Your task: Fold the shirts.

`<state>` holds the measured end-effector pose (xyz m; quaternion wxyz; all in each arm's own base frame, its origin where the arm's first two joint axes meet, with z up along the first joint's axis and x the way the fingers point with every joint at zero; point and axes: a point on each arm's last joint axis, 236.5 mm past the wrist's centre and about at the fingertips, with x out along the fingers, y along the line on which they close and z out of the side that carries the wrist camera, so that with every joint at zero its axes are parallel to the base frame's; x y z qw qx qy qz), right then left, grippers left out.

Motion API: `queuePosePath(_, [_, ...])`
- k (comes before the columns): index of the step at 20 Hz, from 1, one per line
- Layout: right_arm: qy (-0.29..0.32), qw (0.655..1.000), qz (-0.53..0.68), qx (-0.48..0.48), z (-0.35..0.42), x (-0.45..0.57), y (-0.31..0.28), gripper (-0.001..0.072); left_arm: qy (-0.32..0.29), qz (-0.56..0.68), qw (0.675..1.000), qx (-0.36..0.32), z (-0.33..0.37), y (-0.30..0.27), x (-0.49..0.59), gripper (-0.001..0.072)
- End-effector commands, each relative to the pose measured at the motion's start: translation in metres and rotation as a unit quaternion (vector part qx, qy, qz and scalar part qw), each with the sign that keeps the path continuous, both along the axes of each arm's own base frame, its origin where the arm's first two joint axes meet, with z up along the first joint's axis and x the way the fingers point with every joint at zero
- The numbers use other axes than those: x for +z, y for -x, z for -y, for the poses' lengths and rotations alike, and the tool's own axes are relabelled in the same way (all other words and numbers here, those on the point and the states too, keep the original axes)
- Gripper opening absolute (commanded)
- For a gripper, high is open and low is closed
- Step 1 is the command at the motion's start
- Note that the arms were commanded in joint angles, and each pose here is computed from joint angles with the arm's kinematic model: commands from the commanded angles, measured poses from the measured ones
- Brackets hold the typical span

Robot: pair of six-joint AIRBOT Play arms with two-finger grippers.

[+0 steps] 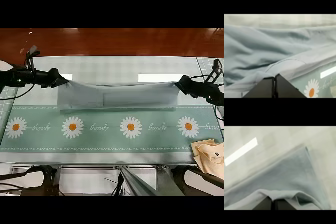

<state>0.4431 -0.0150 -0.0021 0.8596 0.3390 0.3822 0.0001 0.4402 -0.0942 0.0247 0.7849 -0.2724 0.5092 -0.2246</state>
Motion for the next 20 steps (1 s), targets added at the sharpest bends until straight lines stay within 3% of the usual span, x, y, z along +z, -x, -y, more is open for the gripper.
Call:
queuePosePath(1, [-0.021, 0.999, -0.012, -0.045, 0.009, -0.029, -0.016, 0.0023, 0.016, -0.042, 0.999, -0.022, 0.003, -0.017, -0.031, 0.0021])
queuePosePath(8, [0.040, 0.997, 0.023, -0.060, 0.005, -0.037, -0.038, 0.0024, 0.030, -0.102, 0.994, -0.016, 0.002, -0.021, -0.079, 0.0027])
queuePosePath(10, [0.061, 0.997, 0.021, -0.048, 0.008, -0.039, -0.036, 0.0025, 0.030, -0.101, 0.994, -0.015, 0.001, -0.021, -0.079, 0.0145])
queuePosePath(12, [0.088, 0.996, 0.017, -0.026, 0.009, -0.043, -0.033, 0.0048, 0.036, -0.111, 0.993, -0.021, -0.001, -0.015, -0.077, 0.0347])
queuePosePath(13, [0.102, 0.995, 0.007, -0.002, 0.006, -0.048, -0.028, 0.0177, 0.042, -0.120, 0.991, -0.029, -0.001, -0.009, -0.076, 0.0405])
queuePosePath(14, [0.121, 0.992, -0.007, 0.029, 0.003, -0.055, -0.020, 0.0248, 0.049, -0.131, 0.990, -0.036, -0.003, -0.003, -0.074, 0.0405])
queuePosePath(17, [0.174, 0.973, -0.075, 0.133, -0.005, -0.082, 0.016, 0.0250, 0.067, -0.155, 0.984, -0.049, -0.013, 0.013, -0.068, 0.0405])
queuePosePath(20, [0.206, 0.957, -0.115, 0.168, 0.003, -0.089, 0.037, 0.0253, 0.077, -0.163, 0.982, -0.051, -0.022, 0.020, -0.061, 0.0406])
